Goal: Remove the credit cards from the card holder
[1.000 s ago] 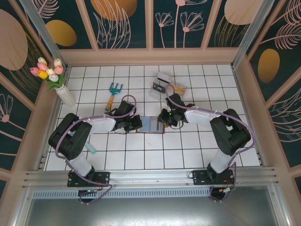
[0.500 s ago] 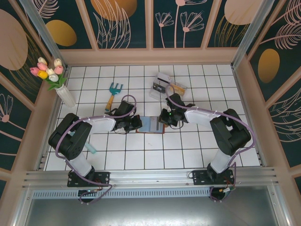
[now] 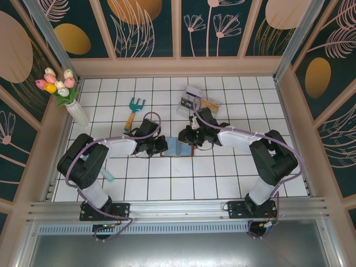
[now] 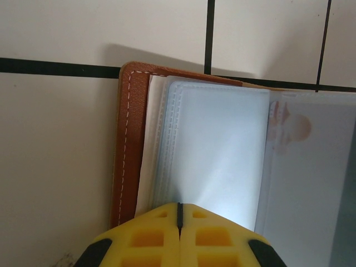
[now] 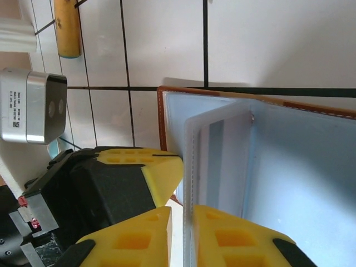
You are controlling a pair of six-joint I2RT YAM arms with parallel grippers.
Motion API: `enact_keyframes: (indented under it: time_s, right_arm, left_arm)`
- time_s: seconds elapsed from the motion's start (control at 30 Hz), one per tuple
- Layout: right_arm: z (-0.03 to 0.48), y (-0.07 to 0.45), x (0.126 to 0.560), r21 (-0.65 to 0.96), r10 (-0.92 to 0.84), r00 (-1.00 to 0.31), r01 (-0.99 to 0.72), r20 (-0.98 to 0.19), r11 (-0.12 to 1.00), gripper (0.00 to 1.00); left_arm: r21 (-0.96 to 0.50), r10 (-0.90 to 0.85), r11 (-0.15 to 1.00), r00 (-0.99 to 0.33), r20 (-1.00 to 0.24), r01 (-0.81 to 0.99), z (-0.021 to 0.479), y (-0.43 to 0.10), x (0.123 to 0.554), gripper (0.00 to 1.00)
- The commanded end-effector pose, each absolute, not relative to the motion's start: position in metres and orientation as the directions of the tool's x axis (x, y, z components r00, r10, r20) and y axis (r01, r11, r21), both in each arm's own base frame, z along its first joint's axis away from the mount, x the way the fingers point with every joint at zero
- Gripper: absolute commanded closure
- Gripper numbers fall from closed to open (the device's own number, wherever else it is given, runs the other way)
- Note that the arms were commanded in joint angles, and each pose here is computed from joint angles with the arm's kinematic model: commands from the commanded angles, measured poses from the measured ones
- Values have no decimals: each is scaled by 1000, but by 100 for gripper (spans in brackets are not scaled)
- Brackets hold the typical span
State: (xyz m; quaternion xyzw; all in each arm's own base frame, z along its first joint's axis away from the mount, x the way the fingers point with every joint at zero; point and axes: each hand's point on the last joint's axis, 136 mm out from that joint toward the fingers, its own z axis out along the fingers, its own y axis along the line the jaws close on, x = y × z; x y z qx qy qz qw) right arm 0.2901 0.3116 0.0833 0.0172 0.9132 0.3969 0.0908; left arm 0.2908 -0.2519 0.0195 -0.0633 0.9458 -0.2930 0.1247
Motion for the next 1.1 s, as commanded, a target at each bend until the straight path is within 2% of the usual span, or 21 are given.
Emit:
enact_keyframes:
  time_s: [0.0, 0.4, 0.67, 0.97, 1.07]
  right_arm:
    - [87, 325, 294, 745, 67, -983, -84, -170, 662, 78]
    - [80, 332, 298, 716, 42, -983, -101, -179, 691, 69]
    - [77, 342, 298, 729, 9, -984, -127, -180, 673, 56]
    - [68, 350, 293, 758, -7, -992, -102, -128, 644, 61]
    - [62, 346, 296, 714, -6, -990, -105, -140, 692, 61]
  left_arm:
    - [-517, -176, 853, -969, -170, -65, 3, -240, 278, 100]
    - [-515, -174, 855, -970, -171, -62, 3, -240, 278, 100]
    - [-517, -172, 854, -970, -172, -60, 3, -240, 278, 100]
    - [-518, -170, 853, -970, -175, -56, 4, -241, 279, 100]
    - [-518, -170, 854, -970, -174, -57, 4, -241, 279, 100]
